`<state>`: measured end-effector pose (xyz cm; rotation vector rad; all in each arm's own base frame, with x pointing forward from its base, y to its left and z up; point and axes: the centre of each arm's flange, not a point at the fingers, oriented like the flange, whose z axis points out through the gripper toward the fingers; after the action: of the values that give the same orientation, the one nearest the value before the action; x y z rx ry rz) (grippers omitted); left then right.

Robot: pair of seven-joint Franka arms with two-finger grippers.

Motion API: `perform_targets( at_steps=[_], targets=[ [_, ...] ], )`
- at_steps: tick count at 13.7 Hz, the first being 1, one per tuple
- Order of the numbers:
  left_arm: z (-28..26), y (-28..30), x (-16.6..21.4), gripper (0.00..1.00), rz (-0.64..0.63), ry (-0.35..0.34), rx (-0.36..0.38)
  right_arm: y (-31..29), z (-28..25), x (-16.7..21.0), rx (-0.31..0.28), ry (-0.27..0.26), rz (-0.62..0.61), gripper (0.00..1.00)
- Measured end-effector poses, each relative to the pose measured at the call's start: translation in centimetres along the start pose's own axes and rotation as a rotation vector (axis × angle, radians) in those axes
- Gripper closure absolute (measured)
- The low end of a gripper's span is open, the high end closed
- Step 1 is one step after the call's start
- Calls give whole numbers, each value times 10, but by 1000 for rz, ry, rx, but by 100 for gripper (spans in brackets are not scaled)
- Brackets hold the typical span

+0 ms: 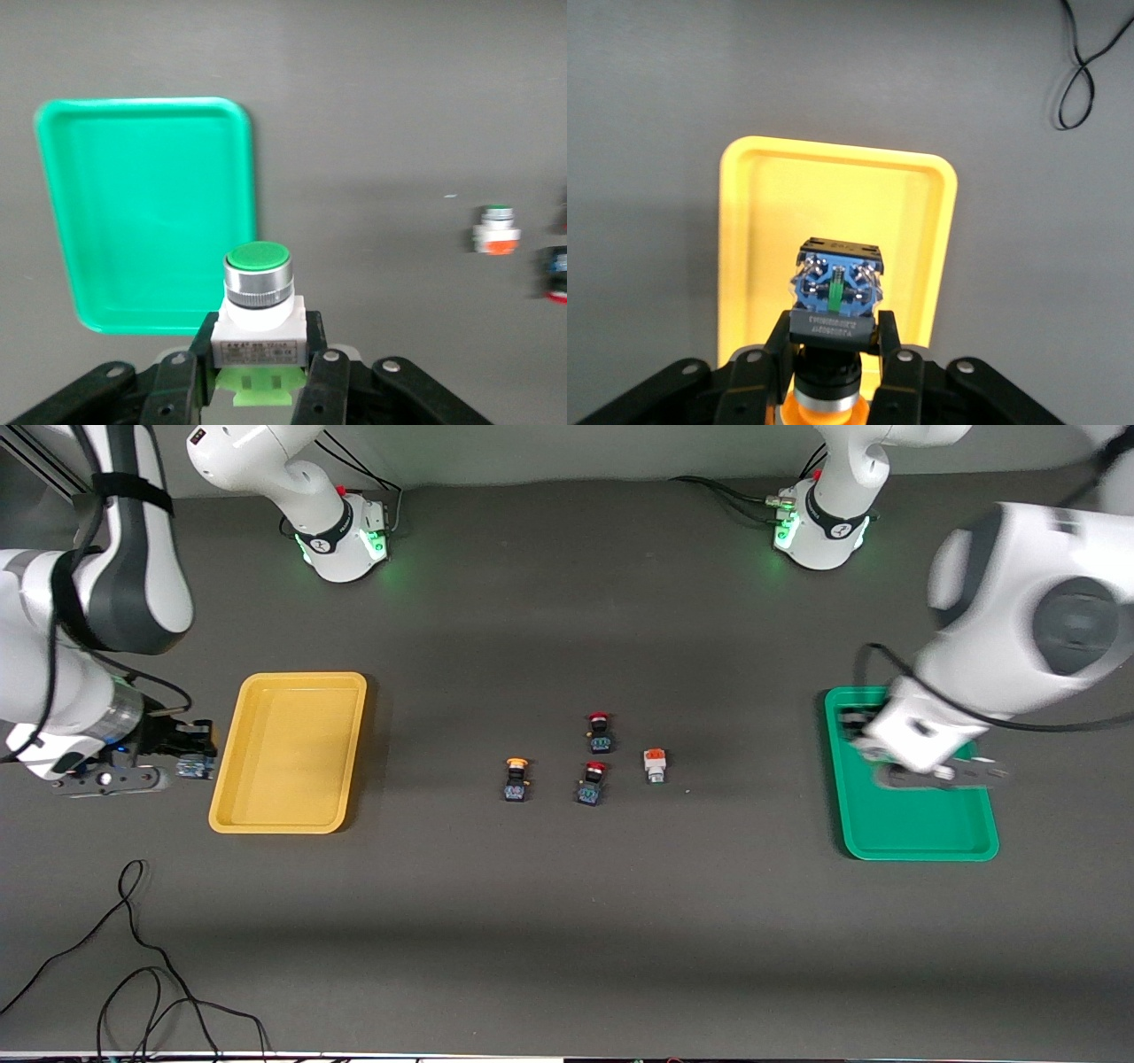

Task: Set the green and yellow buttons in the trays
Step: 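Carry the yellow button to the yellow tray while the left gripper carries the green button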

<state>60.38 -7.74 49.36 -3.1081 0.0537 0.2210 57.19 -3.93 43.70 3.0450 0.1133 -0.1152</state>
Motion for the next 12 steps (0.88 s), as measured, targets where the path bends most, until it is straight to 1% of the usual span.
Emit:
perform_targets(
  at_steps=[2,3,5,7,8,10,12],
  targets=[
    [15,-71,8,59,37,-20,2,14,42,-10,10,33,-10,60],
    [23,-93,11,59,43,-28,11,19,70,-19,21,52,-17,60],
    [45,-104,16,59,56,-22,28,27,119,-37,26,84,-12,60],
    [76,-109,20,59,91,5,39,29,154,-48,34,87,-15,60],
    [96,-121,20,59,111,19,39,29,166,-49,52,85,-22,60],
    [145,-150,11,59,133,47,34,31,191,-50,95,97,-32,60],
    [195,-161,-5,59,140,76,32,31,215,-51,115,105,-42,60]
  ],
)
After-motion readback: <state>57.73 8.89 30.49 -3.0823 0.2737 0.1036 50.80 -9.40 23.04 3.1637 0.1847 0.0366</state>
